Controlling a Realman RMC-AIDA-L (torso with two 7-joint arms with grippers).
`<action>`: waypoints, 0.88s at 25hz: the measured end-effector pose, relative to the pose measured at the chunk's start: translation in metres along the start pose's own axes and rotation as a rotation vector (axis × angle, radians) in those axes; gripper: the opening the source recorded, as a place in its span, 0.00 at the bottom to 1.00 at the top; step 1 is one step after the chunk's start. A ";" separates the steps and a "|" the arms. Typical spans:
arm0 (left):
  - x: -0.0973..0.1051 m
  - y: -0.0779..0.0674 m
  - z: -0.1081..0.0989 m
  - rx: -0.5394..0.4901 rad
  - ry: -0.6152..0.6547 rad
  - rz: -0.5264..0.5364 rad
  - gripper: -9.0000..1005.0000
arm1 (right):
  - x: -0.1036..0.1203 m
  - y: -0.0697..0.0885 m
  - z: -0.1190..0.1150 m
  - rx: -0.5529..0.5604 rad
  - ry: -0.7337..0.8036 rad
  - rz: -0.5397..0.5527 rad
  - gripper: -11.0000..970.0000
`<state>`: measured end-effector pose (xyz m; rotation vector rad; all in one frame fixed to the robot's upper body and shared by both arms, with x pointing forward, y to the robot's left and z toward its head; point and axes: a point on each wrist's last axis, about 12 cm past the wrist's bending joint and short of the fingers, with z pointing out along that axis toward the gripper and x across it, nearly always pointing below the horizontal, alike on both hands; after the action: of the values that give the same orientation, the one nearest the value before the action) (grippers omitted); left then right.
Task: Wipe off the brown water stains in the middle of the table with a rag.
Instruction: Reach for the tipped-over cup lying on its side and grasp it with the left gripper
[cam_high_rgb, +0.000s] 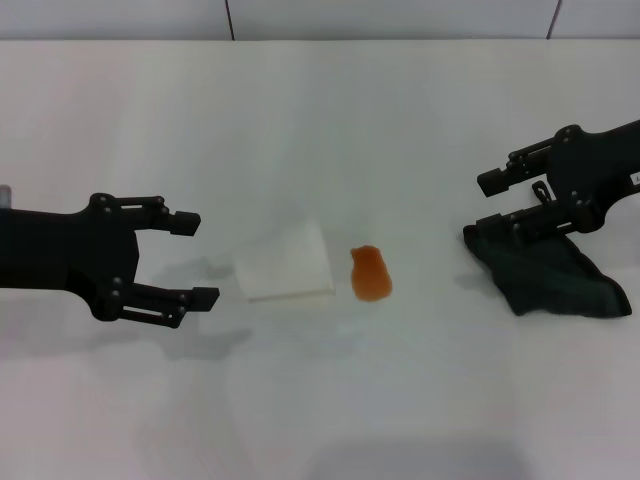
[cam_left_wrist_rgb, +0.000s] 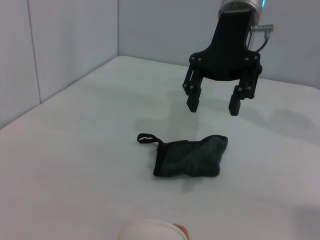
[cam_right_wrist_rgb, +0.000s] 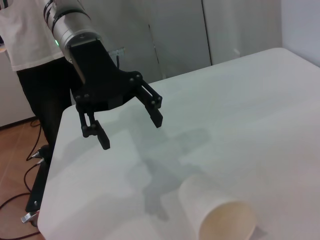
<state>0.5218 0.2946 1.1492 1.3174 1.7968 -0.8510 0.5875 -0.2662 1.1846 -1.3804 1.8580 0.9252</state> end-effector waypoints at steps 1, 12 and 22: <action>0.000 0.000 0.000 0.000 0.000 0.000 0.88 | 0.000 0.000 0.000 0.000 0.000 0.000 0.63; 0.002 -0.001 -0.001 -0.001 0.001 -0.006 0.88 | 0.000 0.001 0.003 -0.005 -0.001 0.001 0.63; -0.003 0.003 -0.004 -0.006 0.019 -0.023 0.88 | 0.001 0.002 0.004 -0.008 -0.003 -0.001 0.63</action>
<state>0.5250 0.2975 1.1533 1.3072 1.8306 -0.8474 0.5861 -0.2628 1.1821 -1.3835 1.8533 0.9343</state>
